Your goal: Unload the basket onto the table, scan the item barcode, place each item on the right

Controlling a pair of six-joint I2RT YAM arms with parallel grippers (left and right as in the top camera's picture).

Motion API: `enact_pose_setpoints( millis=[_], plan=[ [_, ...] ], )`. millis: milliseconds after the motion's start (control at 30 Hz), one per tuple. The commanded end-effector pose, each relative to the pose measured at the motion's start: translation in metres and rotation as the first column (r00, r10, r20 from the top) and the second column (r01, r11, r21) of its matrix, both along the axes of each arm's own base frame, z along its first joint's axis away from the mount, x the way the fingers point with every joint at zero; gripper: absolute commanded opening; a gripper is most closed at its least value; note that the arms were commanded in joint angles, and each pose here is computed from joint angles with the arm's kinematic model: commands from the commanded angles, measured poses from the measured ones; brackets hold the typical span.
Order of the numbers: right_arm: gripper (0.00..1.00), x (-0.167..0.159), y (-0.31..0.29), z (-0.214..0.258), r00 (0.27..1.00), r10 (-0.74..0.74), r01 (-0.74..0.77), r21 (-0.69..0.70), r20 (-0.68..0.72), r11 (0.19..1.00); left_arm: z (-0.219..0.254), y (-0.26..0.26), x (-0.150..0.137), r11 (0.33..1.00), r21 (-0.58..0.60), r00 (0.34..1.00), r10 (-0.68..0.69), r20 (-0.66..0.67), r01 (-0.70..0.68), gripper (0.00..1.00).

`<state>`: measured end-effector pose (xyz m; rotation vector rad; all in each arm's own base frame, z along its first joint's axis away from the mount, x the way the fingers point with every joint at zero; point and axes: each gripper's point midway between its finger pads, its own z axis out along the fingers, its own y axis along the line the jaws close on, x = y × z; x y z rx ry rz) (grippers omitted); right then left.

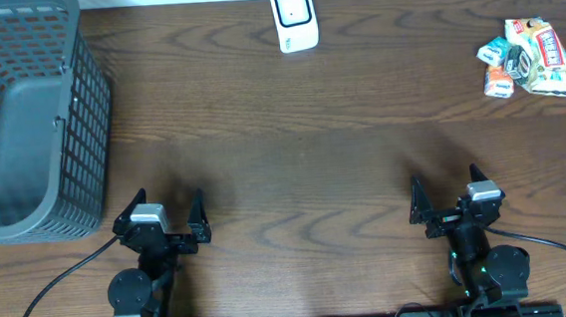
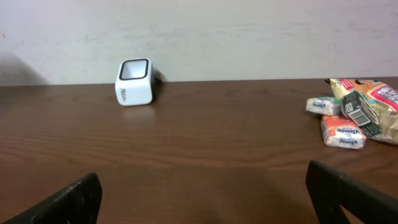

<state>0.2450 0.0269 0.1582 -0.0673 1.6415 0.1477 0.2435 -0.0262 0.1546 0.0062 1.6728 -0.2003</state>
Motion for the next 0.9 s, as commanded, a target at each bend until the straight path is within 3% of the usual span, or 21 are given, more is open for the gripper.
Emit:
enact_pose_setpoints(
  millis=[0, 867],
  plan=[
    [0.99, -0.0001, 0.0014, -0.0017, 1.0, 0.003, -0.003, 0.013, -0.007, 1.0, -0.0162, 0.0023, -0.0008, 1.0, -0.005, 0.999, 0.012, -0.05, -0.012, 0.98],
    [0.99, -0.0001, 0.0014, -0.0017, 1.0, 0.003, -0.003, 0.013, -0.007, 1.0, -0.0168, 0.0067, -0.0004, 0.997, 0.073, 0.999, 0.03, -0.042, -0.026, 0.98]
  ],
)
